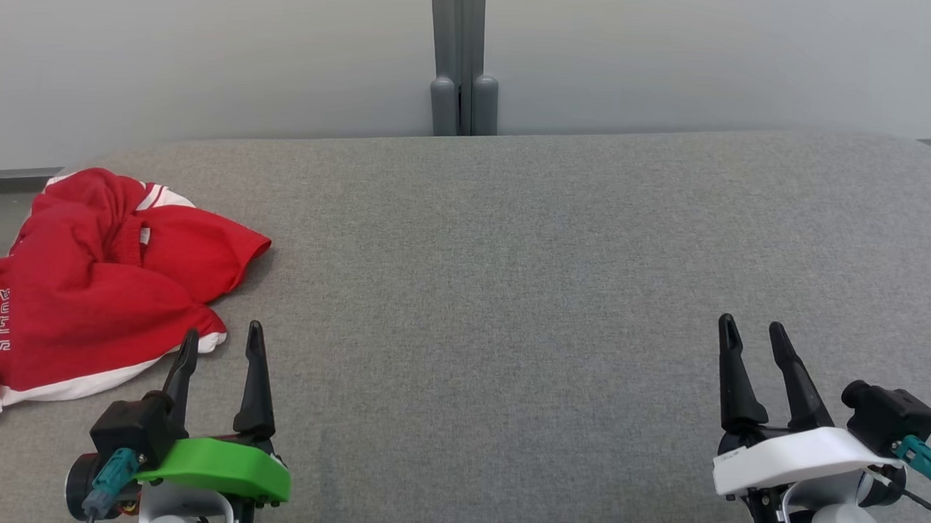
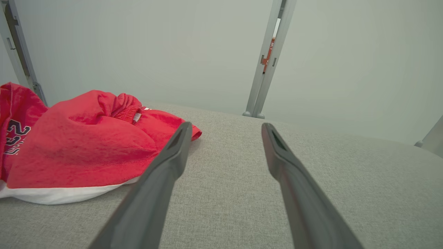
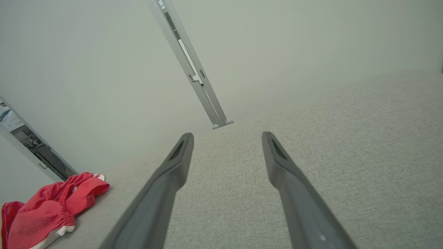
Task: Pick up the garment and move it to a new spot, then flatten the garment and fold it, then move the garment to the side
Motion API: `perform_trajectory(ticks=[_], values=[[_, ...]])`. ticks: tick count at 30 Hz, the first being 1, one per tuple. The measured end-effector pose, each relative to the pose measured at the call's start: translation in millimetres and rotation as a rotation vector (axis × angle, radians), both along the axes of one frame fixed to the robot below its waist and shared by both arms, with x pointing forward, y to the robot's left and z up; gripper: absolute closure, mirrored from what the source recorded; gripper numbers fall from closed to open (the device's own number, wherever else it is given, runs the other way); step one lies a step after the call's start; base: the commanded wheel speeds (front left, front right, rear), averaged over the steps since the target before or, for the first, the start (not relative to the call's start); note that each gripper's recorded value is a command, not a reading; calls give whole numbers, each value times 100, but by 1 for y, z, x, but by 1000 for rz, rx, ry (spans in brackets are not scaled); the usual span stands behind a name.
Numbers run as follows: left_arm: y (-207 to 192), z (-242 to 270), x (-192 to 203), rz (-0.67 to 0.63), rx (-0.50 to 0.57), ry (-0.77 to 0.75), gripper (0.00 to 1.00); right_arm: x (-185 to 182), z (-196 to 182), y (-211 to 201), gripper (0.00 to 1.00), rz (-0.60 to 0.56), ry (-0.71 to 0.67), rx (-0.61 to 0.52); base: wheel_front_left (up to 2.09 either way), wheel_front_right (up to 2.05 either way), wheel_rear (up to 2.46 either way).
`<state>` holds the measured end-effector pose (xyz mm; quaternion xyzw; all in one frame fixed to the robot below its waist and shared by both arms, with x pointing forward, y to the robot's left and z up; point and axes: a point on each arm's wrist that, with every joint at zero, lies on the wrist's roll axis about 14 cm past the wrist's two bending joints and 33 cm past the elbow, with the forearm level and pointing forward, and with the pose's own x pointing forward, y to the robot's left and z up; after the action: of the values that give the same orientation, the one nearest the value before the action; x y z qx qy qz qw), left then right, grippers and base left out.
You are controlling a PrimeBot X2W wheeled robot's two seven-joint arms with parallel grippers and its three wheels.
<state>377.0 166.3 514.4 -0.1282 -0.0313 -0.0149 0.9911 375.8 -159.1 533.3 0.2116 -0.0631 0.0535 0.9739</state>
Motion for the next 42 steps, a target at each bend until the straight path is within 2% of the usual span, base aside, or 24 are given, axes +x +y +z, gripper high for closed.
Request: perform_trajectory(ticks=[27, 42], values=[[-10, -1, -3, -35, 160, -32, 0, -4, 6, 11, 0, 19, -63, -208, 0, 0, 0], [-13, -16, -8, -52, 200, 4, 0, -5, 5, 14, 0, 26, -73, -251, 0, 0, 0]])
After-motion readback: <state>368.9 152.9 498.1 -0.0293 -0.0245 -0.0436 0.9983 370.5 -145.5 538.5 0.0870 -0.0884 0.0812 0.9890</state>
